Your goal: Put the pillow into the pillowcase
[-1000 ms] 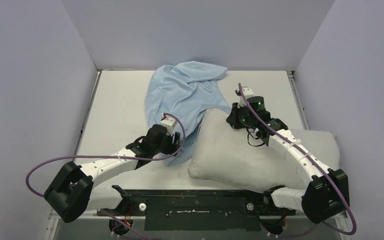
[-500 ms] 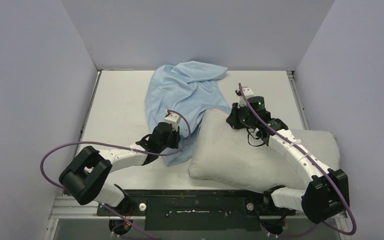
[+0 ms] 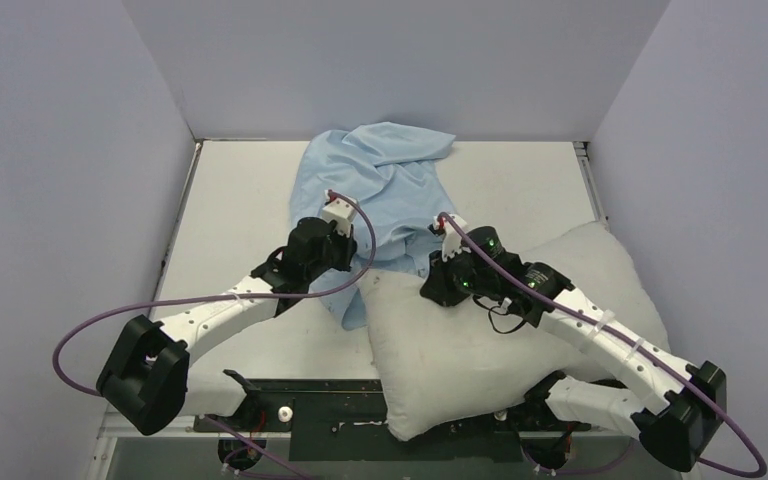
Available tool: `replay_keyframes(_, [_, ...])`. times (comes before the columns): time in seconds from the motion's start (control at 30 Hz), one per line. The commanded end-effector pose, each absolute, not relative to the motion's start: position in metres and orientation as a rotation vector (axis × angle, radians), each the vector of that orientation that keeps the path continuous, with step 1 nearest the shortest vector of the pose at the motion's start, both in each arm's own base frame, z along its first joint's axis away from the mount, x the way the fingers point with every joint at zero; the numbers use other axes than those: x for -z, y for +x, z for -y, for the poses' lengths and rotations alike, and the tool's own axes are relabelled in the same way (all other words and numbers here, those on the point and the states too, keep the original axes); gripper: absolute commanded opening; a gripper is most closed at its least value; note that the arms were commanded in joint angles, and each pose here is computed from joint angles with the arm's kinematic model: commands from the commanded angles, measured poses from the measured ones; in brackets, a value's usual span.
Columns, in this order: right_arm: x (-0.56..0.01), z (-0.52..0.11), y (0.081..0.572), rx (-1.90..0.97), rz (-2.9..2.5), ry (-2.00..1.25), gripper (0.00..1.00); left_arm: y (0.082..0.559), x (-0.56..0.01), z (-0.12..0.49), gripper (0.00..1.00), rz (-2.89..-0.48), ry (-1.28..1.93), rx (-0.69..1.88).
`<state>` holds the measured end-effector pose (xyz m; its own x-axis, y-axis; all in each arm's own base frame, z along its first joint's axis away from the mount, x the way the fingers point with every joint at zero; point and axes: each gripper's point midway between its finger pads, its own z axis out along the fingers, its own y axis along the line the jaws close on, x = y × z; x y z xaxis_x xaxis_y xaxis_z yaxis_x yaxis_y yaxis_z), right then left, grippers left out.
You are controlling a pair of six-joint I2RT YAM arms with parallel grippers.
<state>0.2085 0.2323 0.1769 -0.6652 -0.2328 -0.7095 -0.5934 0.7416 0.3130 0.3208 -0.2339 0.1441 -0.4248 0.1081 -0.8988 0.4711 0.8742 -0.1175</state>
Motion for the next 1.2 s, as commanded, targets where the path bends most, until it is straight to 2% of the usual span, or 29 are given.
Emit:
replay_keyframes(0.0, [-0.175, -0.230, 0.175, -0.758, -2.352, -0.633, 0.00, 0.329, -0.175, 0.237, 0.00, -1.935, 0.440, 0.483])
replay_keyframes(0.17, [-0.171, -0.243, 0.195, -0.724, -2.328, -0.595, 0.00, 0.323, -0.187, 0.243, 0.00, -1.909, 0.501, 0.530])
replay_keyframes(0.37, [-0.173, -0.236, 0.266, -0.498, -2.285, -0.393, 0.00, 0.310, -0.180, 0.231, 0.00, -1.943, 0.618, 0.476])
replay_keyframes(0.57, [-0.178, -0.231, 0.324, -0.546, -2.183, -0.149, 0.00, 0.295, -0.187, 0.232, 0.00, -1.905, 0.676, 0.528])
replay_keyframes(0.67, [-0.199, -0.234, 0.341, -0.597, -2.074, -0.040, 0.00, 0.287, -0.192, 0.238, 0.00, -1.885, 0.698, 0.592])
replay_keyframes(0.87, [-0.242, -0.197, 0.375, -0.563, -1.800, 0.309, 0.00, 0.267, -0.207, 0.250, 0.00, -1.857, 0.761, 0.721])
replay_keyframes(1.17, [-0.204, -0.155, 0.395, -0.436, -1.688, 0.644, 0.00, 0.256, -0.194, 0.254, 0.00, -1.861, 0.823, 0.771])
